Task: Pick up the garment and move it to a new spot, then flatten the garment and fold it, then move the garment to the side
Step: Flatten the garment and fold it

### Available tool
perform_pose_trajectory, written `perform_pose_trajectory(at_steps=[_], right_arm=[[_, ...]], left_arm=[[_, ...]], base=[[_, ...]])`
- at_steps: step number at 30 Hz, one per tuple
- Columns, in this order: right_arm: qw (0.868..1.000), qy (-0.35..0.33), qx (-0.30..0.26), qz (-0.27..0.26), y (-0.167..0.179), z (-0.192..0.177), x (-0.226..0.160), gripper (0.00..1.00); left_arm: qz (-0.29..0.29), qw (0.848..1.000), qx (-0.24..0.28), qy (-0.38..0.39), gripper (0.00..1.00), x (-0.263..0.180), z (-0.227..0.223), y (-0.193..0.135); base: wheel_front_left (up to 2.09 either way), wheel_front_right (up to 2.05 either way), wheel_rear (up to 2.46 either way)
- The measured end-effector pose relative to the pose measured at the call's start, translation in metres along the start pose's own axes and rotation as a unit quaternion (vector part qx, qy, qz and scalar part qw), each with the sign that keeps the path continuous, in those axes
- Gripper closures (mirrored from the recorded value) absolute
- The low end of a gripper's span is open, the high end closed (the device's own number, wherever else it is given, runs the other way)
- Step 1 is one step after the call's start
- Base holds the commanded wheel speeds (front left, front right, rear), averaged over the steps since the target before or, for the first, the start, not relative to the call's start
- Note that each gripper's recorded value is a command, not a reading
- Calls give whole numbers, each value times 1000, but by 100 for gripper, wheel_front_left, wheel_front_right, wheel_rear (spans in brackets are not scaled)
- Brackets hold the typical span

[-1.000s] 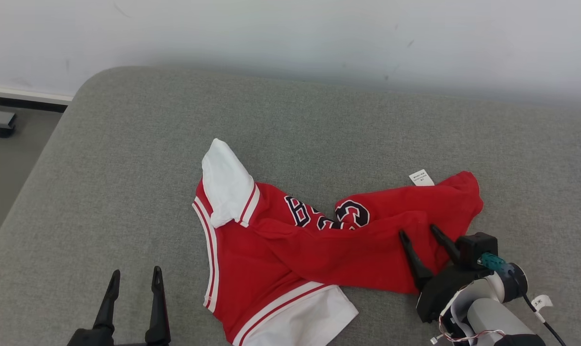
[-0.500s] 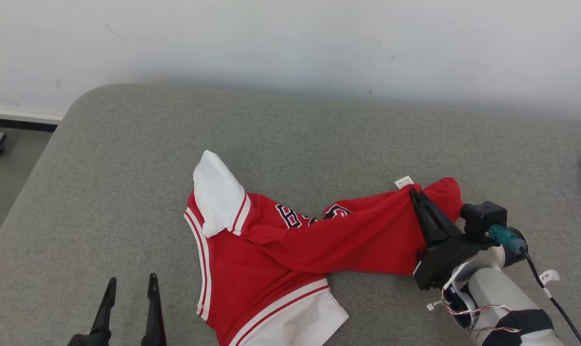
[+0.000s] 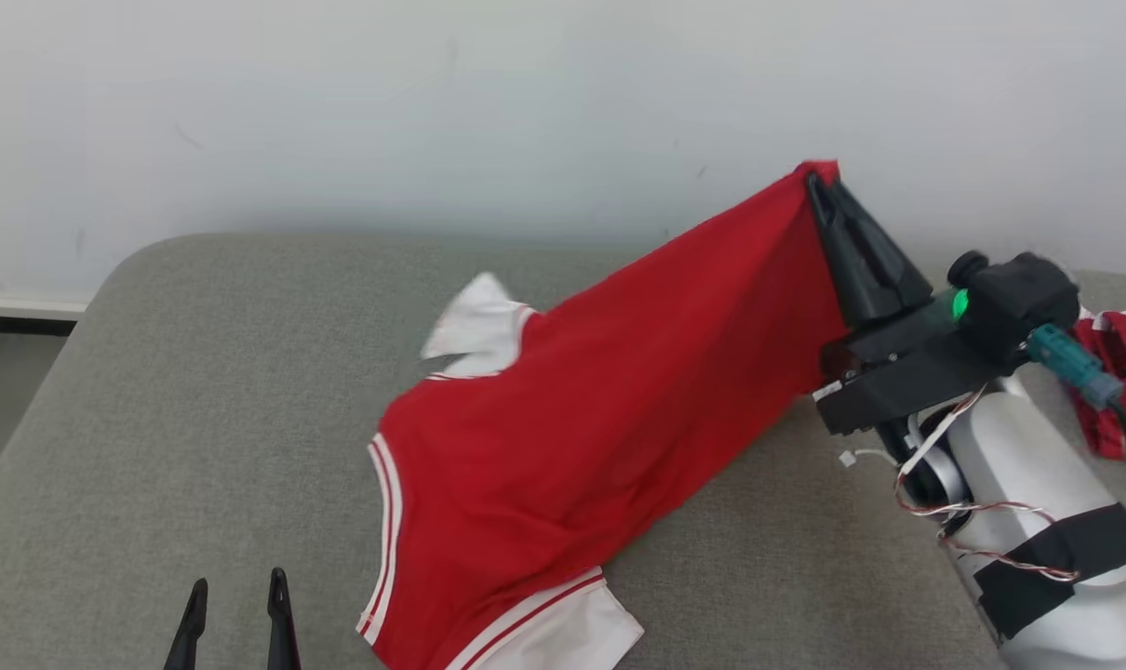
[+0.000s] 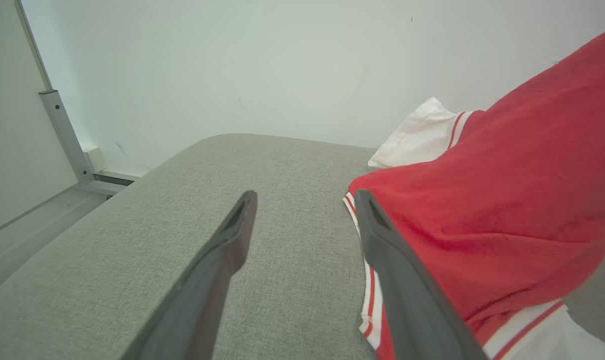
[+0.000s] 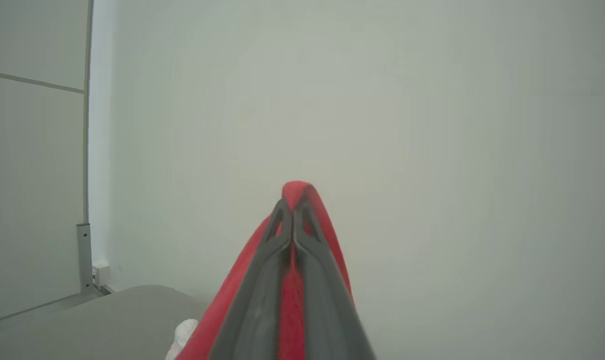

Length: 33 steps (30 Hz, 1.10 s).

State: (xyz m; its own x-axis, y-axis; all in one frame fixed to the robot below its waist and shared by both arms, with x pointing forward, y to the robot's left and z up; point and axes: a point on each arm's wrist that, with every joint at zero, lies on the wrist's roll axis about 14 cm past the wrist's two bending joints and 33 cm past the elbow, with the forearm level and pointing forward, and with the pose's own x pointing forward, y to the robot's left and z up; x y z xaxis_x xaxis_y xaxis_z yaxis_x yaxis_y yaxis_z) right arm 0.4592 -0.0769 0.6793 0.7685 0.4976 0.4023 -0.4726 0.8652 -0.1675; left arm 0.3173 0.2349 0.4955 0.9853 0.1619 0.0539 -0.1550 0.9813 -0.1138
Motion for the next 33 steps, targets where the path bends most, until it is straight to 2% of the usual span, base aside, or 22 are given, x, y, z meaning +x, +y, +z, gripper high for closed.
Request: perform_pose_trajectory(at_steps=[9, 14, 18, 19, 24, 33], right_arm=[[998, -49, -28, 10, 1, 52, 12, 100], [998, -46, -32, 13, 2, 55, 17, 100], [999, -18, -27, 10, -1, 34, 21, 100], [1000, 6, -27, 8, -6, 17, 22, 100], [998, 58, -29, 3, -18, -23, 35, 100], [987, 156, -44, -12, -42, -96, 58, 100]], left_arm=[[-4, 1000, -2, -2, 0, 0, 1, -2], [-3, 1000, -2, 3, 0, -1, -2, -2], [-2, 1000, -7, 9, 0, 1, -5, -4], [-4, 1000, -9, 11, 0, 3, -7, -6], [-5, 1000, -11, 19, 0, 7, -11, -10], [-7, 999, -18, 31, 0, 13, -17, -16]], base=[[0, 0, 0], [0, 0, 0], [0, 0, 0], [0, 0, 0], [0, 0, 0], [0, 0, 0]])
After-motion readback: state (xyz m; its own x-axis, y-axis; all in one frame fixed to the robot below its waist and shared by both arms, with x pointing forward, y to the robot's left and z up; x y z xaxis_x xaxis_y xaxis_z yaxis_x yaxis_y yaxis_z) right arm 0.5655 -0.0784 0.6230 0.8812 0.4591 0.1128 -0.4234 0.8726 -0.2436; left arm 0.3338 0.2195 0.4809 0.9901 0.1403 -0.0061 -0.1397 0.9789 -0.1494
